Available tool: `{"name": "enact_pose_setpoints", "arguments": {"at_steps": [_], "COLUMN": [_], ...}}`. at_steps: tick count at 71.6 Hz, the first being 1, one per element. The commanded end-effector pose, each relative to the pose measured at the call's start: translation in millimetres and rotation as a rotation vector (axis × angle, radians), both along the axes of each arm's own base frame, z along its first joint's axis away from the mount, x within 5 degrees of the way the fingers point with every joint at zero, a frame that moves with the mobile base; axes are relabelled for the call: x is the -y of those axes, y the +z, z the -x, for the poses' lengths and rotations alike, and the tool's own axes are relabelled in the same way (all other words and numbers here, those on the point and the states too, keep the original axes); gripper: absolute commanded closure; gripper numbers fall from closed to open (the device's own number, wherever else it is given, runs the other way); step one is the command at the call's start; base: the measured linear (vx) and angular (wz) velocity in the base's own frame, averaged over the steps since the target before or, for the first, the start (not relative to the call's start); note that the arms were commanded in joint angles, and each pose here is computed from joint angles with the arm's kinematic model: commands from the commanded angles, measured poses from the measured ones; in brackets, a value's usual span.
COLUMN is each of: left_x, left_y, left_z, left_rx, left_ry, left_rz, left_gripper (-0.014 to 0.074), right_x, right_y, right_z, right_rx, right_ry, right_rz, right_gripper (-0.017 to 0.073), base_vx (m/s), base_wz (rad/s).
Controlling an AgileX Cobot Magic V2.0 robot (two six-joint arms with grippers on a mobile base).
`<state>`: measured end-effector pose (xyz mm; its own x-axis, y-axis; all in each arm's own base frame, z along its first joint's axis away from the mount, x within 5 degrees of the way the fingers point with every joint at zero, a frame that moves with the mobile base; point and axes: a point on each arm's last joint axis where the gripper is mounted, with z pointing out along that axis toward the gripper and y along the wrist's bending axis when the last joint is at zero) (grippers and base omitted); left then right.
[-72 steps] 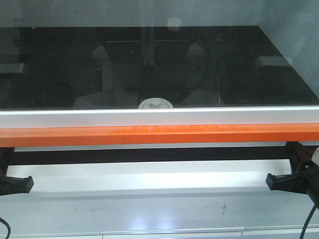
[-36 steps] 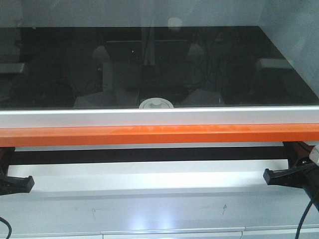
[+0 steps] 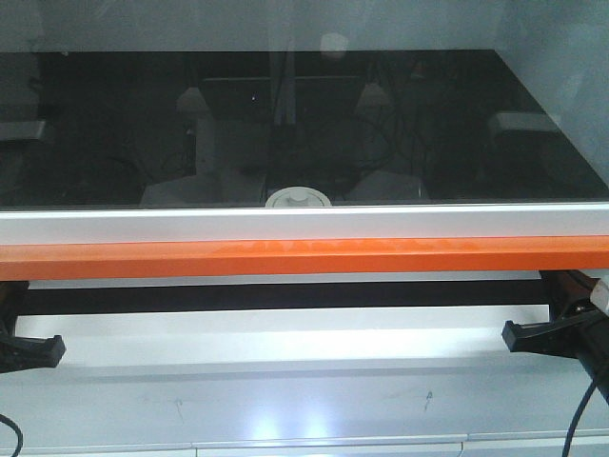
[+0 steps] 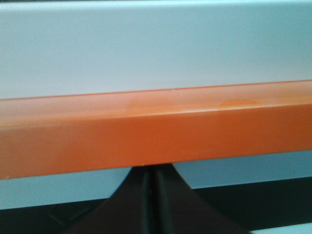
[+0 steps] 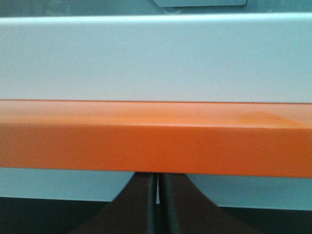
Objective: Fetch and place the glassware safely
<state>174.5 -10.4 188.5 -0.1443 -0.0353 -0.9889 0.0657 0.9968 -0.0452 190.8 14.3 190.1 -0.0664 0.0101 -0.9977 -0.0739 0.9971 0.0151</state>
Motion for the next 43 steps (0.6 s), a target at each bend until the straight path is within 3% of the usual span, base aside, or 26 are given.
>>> {"name": "enact_pose_setpoints", "arguments": {"at_steps": [1,20,43], "left_x": [0.5,0.8,0.6], "left_y": [26,30,47], "left_z": [-10,-12,-13], "left_rx": [0.189,0.200,0.269], "left_ry": [0.004,0.002,0.004], "left_rz": [0.027,0.025,0.021], "left_gripper": [0.0601,0.0601,0.0601], "right_x": [-2,-9,-9], "right_y": [31,37,45], "right_z": [-16,-28,-31], "right_rx": [0.211,0.235,0.288], "right_ry": [0.011,0.078,0.078], "right_rz": [-0.004,0.023,-0.011], "right_gripper": [0.0560,0.0560,0.0560], "base_vx": [0.00,0.00,-0.01], "base_wz": [0.00,-0.01,-0.02]}}
